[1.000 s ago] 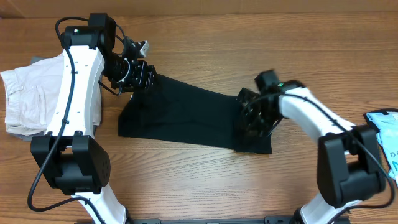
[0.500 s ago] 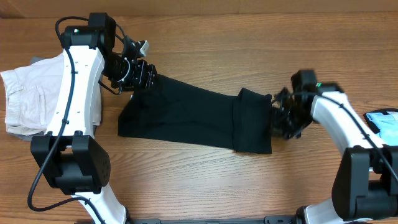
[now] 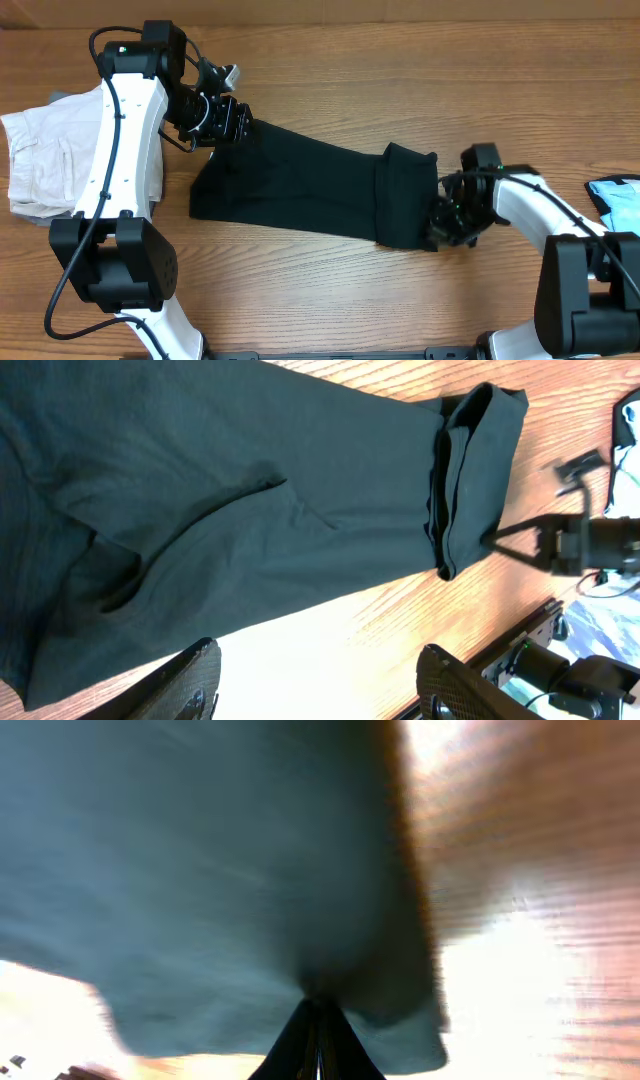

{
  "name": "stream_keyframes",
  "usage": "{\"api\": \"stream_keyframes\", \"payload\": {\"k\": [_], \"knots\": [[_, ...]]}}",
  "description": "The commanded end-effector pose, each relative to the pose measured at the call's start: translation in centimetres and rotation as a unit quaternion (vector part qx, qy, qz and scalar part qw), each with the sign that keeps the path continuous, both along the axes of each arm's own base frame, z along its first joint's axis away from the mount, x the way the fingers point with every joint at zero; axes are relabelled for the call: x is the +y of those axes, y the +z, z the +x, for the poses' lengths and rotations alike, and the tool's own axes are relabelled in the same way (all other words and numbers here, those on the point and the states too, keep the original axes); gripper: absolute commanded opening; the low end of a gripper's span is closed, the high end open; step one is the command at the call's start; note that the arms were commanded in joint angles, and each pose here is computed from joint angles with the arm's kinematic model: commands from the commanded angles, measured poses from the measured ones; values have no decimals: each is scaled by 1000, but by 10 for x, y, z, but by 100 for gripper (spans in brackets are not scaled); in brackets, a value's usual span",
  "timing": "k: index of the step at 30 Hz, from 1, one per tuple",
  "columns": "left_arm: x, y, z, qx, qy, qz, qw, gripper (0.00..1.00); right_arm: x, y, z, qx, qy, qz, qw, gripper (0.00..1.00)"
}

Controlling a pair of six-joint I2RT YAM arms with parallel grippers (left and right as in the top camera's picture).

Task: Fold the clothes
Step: 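Release the right end and lift the right gripper away to the right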

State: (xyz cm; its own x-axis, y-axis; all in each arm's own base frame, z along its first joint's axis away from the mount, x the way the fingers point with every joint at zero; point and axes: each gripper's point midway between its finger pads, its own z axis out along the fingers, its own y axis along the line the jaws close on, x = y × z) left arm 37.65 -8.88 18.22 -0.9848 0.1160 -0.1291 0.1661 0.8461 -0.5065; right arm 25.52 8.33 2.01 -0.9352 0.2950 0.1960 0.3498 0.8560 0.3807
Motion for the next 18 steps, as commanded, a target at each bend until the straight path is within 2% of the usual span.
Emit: {"api": "stream_keyframes", "payload": {"k": [1, 4, 7, 12, 18], "knots": [[-1, 13, 3, -26, -9, -9, 1000, 66, 0, 56, 59, -118, 1, 14, 993, 4], [-2, 13, 3, -26, -9, -9, 1000, 66, -1, 80, 94, -185, -4, 15, 983, 4], [-2, 13, 3, -26, -9, -9, 1000, 66, -7, 78, 113, -215, -24, -5, 976, 4], [-2, 13, 3, -26, -9, -9, 1000, 66, -25, 45, 129, -203, -55, -62, 976, 4], [-2, 14, 2, -26, -8, -11, 1000, 66, -20, -5, 136, -165, -58, -53, 983, 5]]}}
